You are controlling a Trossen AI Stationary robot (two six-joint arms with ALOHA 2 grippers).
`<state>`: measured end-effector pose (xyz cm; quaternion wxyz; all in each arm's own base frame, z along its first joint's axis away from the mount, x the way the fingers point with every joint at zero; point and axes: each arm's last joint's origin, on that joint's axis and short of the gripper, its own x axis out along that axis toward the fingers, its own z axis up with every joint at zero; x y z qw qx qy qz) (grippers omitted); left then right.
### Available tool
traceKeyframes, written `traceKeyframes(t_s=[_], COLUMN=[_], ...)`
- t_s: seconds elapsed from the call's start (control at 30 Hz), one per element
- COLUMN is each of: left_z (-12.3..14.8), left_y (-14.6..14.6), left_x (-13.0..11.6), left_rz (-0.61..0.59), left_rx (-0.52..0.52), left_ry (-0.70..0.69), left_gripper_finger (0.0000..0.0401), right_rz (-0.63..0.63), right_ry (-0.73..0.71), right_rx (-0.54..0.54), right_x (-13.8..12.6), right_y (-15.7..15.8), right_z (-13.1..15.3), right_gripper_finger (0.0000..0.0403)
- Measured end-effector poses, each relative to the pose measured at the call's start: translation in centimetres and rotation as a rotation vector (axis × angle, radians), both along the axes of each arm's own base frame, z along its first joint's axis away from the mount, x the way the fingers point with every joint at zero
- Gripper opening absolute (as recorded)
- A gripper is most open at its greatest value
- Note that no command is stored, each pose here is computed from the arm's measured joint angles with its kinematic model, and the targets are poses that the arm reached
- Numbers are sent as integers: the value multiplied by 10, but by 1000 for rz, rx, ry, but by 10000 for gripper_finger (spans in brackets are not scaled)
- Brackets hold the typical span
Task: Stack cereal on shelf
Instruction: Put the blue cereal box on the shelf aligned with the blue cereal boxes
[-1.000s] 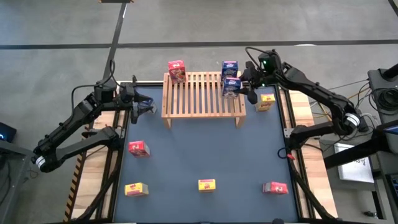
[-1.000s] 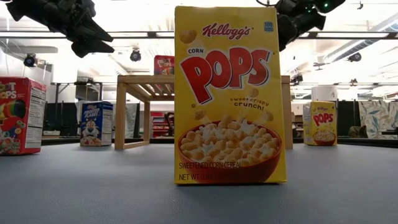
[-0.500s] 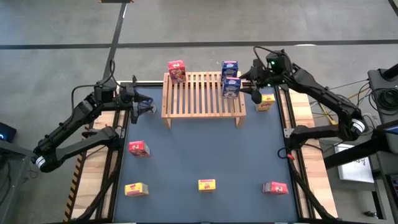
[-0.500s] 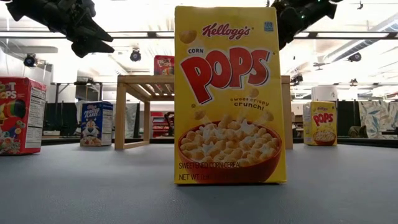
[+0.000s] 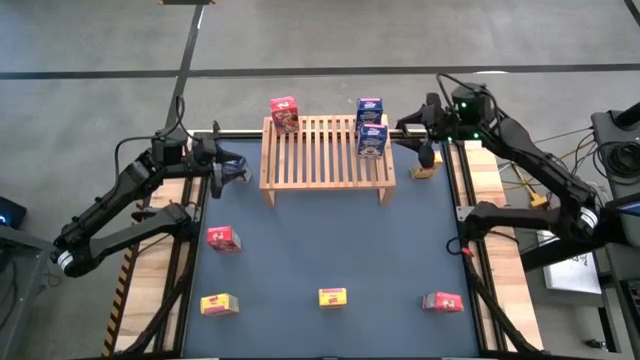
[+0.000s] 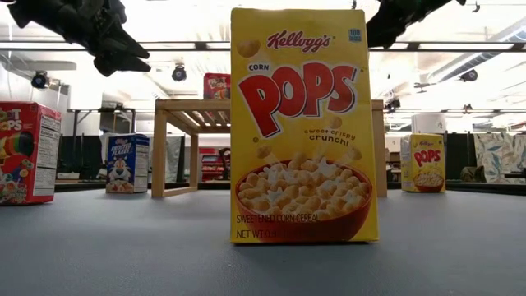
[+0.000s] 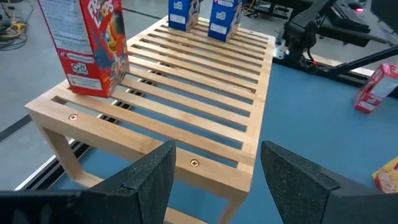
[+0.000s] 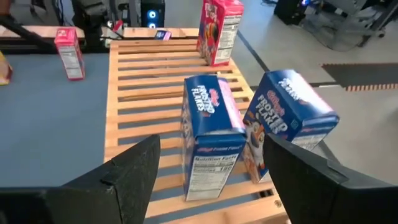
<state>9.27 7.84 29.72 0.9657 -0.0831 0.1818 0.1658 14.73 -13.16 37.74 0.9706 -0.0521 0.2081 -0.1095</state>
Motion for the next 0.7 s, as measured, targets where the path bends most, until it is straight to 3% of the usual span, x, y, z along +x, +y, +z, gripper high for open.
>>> traceKeyframes(t_s=[0.1,0.3,0.5,0.7], left_z=[-2,-8,-11,-22], left_y=[1,5,10,21], left_x=[0,-4,-3,-1], left_rz=[16,215,299,435], left_rx=[7,37,52,63], left_ry=[14,125,178,347], left_gripper_finger=[219,219,219,219], right_rz=[-3,-9,-16,19], right_ry=[18,18,16,-31], right_rx=[30,70,115,83], right_x=[-5,-10,-14,-18], right_y=[5,12,19,31], right_z=[-1,-10,-24,-25], right_gripper_finger=[269,261,256,256])
